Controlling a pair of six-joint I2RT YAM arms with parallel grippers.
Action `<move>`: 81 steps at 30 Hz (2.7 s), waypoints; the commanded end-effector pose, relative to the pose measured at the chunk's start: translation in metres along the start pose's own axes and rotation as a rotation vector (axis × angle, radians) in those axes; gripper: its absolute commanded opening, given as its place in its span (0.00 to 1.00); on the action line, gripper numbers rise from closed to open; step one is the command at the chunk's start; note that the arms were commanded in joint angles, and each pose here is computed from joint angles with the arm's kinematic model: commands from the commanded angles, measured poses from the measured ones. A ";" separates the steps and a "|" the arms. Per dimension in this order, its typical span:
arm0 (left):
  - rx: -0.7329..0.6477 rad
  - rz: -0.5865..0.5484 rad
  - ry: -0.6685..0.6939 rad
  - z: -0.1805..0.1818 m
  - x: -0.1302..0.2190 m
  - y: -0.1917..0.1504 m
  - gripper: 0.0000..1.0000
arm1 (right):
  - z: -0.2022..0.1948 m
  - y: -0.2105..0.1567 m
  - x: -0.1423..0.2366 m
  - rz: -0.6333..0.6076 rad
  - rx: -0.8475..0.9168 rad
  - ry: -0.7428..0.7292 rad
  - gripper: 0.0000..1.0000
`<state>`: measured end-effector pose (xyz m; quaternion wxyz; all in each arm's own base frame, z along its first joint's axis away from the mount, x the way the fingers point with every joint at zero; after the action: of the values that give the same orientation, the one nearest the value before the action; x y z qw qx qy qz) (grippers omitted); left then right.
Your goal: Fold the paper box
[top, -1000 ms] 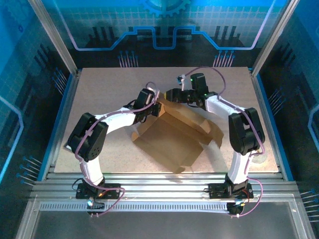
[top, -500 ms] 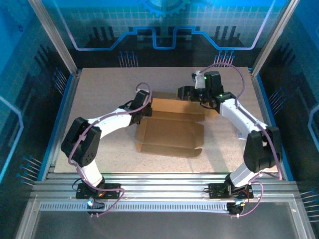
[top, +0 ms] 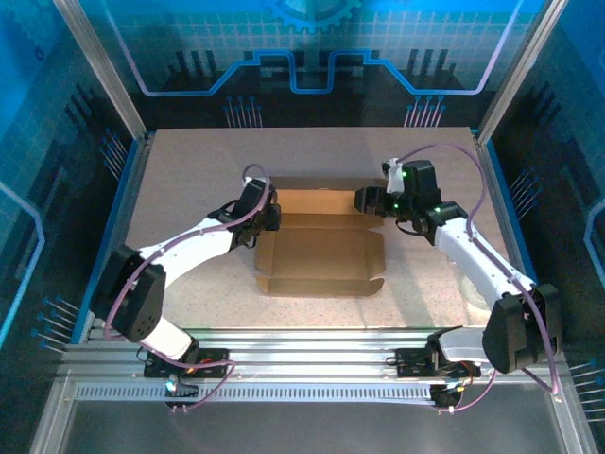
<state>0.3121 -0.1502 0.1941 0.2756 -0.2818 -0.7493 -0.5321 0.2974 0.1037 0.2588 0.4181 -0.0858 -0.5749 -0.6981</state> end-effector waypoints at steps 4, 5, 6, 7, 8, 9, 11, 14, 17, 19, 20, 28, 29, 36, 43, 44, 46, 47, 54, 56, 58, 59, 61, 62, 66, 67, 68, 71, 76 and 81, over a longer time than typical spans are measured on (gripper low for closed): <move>0.033 0.102 -0.218 -0.005 0.032 -0.017 0.52 | -0.011 -0.015 0.015 -0.019 -0.038 -0.063 0.69; 0.037 0.113 -0.250 -0.007 0.037 -0.020 0.56 | -0.012 -0.018 0.016 -0.020 -0.042 -0.065 0.69; 0.044 0.120 -0.277 -0.009 0.039 -0.024 0.62 | -0.013 -0.021 0.016 -0.019 -0.047 -0.068 0.70; 0.053 0.137 -0.317 -0.012 0.041 -0.029 0.69 | -0.016 -0.025 0.015 -0.012 -0.057 -0.073 0.71; 0.065 0.150 -0.353 -0.015 0.042 -0.033 0.80 | -0.020 -0.032 0.012 0.006 -0.070 -0.078 0.71; 0.071 0.162 -0.381 -0.018 0.041 -0.038 0.91 | -0.023 -0.036 0.010 0.013 -0.083 -0.077 0.71; 0.086 0.178 -0.437 -0.026 0.039 -0.046 0.99 | -0.027 -0.042 0.005 -0.002 -0.100 -0.044 0.74; 0.099 0.200 -0.463 -0.036 0.030 -0.056 0.99 | -0.035 -0.053 -0.006 -0.015 -0.130 -0.024 0.78; 0.115 0.221 -0.479 -0.046 0.020 -0.065 0.99 | -0.041 -0.063 -0.017 -0.027 -0.147 -0.001 0.84; 0.135 0.231 -0.484 -0.049 0.012 -0.070 0.99 | -0.045 -0.069 -0.025 -0.036 -0.155 0.009 0.90; 0.142 0.233 -0.487 -0.051 0.009 -0.072 0.99 | -0.046 -0.070 -0.028 -0.038 -0.159 0.016 0.93; 0.117 0.237 -0.430 -0.066 -0.007 -0.088 0.99 | -0.059 -0.076 -0.054 -0.086 -0.183 0.038 1.00; 0.119 0.242 -0.428 -0.066 -0.009 -0.090 0.99 | -0.060 -0.076 -0.056 -0.094 -0.187 0.037 1.00; 0.106 0.271 -0.392 -0.067 -0.017 -0.103 0.99 | -0.071 -0.079 -0.071 -0.133 -0.209 0.002 1.00; 0.089 0.310 -0.390 -0.067 -0.023 -0.113 0.99 | -0.079 -0.080 -0.078 -0.144 -0.216 -0.061 1.00; 0.092 0.314 -0.383 -0.067 -0.023 -0.114 0.99 | -0.080 -0.081 -0.079 -0.141 -0.219 -0.067 1.00; 0.096 0.320 -0.366 -0.065 -0.025 -0.116 0.99 | -0.082 -0.081 -0.082 -0.135 -0.227 -0.077 1.00; 0.098 0.322 -0.361 -0.064 -0.026 -0.116 0.99 | -0.083 -0.082 -0.083 -0.132 -0.230 -0.080 1.00; 0.106 0.334 -0.348 -0.061 -0.028 -0.120 0.99 | -0.087 -0.084 -0.093 -0.132 -0.244 -0.079 1.00; 0.104 0.341 -0.343 -0.060 -0.029 -0.123 0.99 | -0.086 -0.083 -0.095 -0.137 -0.242 -0.061 1.00; 0.104 0.346 -0.342 -0.060 -0.031 -0.124 0.99 | -0.086 -0.082 -0.095 -0.144 -0.240 -0.052 1.00; 0.105 0.345 -0.341 -0.060 -0.031 -0.124 0.99 | -0.086 -0.082 -0.095 -0.147 -0.239 -0.058 1.00; 0.107 0.344 -0.340 -0.060 -0.031 -0.124 0.99 | -0.087 -0.085 -0.092 -0.146 -0.243 -0.094 0.99; 0.107 0.343 -0.342 -0.060 -0.031 -0.124 0.99 | -0.089 -0.086 -0.091 -0.138 -0.254 -0.124 0.99; 0.106 0.346 -0.342 -0.061 -0.032 -0.125 0.99 | -0.093 -0.092 -0.089 -0.125 -0.269 -0.176 0.99; 0.105 0.348 -0.342 -0.061 -0.032 -0.126 0.99 | -0.093 -0.091 -0.089 -0.126 -0.268 -0.170 0.99; 0.105 0.348 -0.342 -0.061 -0.033 -0.126 0.99 | -0.093 -0.091 -0.090 -0.123 -0.270 -0.168 0.99; 0.102 0.350 -0.345 -0.062 -0.033 -0.127 0.99 | -0.091 -0.090 -0.091 -0.134 -0.271 -0.143 0.99; 0.102 0.349 -0.346 -0.063 -0.033 -0.128 0.99 | -0.082 -0.084 -0.094 -0.157 -0.229 -0.045 0.98; 0.100 0.348 -0.347 -0.063 -0.032 -0.128 0.99 | -0.075 -0.078 -0.090 -0.191 -0.200 -0.002 0.97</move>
<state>0.2525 -0.2463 0.1147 0.2239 -0.4763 -0.7574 -0.3864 0.3269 0.0771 0.1124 0.3415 -0.1131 -0.5043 -0.7850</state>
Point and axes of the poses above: each hand's point on the last joint's axis, 136 mm out from that joint toward the fingers, its own x axis back along the fingers, its own z axis along the line the jaws close on, y = z × x, the point moved 10 cm from there along x, back along the fingers, and after that the axes turned 10 degrees about x, right-handed, at the moved point
